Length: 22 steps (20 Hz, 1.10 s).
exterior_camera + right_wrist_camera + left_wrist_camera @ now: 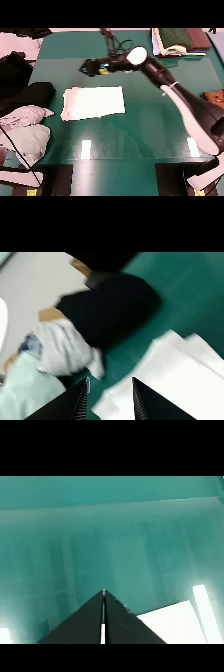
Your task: Fold the shirts.
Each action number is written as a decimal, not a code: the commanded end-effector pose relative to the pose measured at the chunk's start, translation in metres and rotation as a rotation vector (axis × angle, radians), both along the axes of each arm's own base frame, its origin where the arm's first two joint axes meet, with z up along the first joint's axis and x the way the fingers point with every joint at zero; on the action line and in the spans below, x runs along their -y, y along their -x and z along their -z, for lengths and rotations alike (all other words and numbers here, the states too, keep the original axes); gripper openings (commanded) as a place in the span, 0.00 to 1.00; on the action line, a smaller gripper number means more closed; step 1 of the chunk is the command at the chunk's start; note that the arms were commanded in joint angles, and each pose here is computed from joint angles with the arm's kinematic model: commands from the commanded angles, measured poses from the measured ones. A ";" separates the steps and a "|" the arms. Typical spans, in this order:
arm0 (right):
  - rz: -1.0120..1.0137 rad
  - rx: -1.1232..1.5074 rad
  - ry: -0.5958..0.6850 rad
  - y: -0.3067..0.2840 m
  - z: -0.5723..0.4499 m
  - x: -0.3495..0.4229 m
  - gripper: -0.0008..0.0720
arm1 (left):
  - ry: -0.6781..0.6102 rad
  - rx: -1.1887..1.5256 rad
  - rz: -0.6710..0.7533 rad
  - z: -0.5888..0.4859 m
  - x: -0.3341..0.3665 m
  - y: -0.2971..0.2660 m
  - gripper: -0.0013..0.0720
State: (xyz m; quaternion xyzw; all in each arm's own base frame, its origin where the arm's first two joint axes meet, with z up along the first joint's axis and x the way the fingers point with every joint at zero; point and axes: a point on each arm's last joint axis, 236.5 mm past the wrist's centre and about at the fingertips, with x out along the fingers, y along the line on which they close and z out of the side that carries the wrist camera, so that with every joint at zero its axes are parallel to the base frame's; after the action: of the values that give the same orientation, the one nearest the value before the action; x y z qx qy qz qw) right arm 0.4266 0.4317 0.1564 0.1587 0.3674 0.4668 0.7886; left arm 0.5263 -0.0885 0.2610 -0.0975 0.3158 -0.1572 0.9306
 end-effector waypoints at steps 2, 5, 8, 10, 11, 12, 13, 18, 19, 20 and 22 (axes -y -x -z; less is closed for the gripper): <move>0.130 -0.221 0.223 -0.009 0.087 0.130 0.46 | -0.031 -0.033 0.052 0.018 0.018 0.006 0.05; 0.282 -0.445 0.257 0.000 0.146 0.213 0.82 | -0.044 -0.019 0.107 0.018 0.041 0.010 0.05; 0.335 -0.614 0.261 0.016 0.197 0.233 0.83 | -0.038 -0.002 0.125 0.014 0.054 0.011 0.05; 0.309 -0.693 0.186 0.020 0.210 0.207 0.82 | -0.021 0.003 0.134 0.012 0.059 0.011 0.05; 0.290 -0.720 0.149 0.019 0.218 0.189 0.82 | -0.014 0.000 0.141 0.012 0.061 0.013 0.05; 0.260 -0.738 0.125 0.020 0.222 0.170 0.82 | -0.011 -0.001 0.143 0.012 0.062 0.013 0.05; 0.231 -0.745 0.108 0.019 0.225 0.152 0.82 | -0.008 -0.001 0.144 0.012 0.062 0.013 0.05; 0.074 -0.707 0.072 0.020 0.231 0.063 0.40 | 0.032 -0.015 0.170 0.010 0.072 0.018 0.05; 0.039 -0.670 0.080 0.020 0.230 0.052 0.17 | 0.033 -0.020 0.174 0.011 0.072 0.019 0.05; 0.028 -0.642 0.085 0.017 0.226 0.047 0.11 | 0.030 -0.025 0.180 0.012 0.075 0.021 0.05; 0.036 -0.581 0.101 0.001 0.214 0.051 0.04 | 0.002 -0.028 0.218 0.015 0.087 0.027 0.05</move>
State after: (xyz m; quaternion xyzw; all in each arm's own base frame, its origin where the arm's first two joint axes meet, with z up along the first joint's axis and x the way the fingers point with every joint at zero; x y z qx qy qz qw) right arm 0.4151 0.3669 -0.0663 0.2739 0.6151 0.3497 0.6514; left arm 0.5065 -0.1633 0.2484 -0.0783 0.3310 -0.2408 0.9090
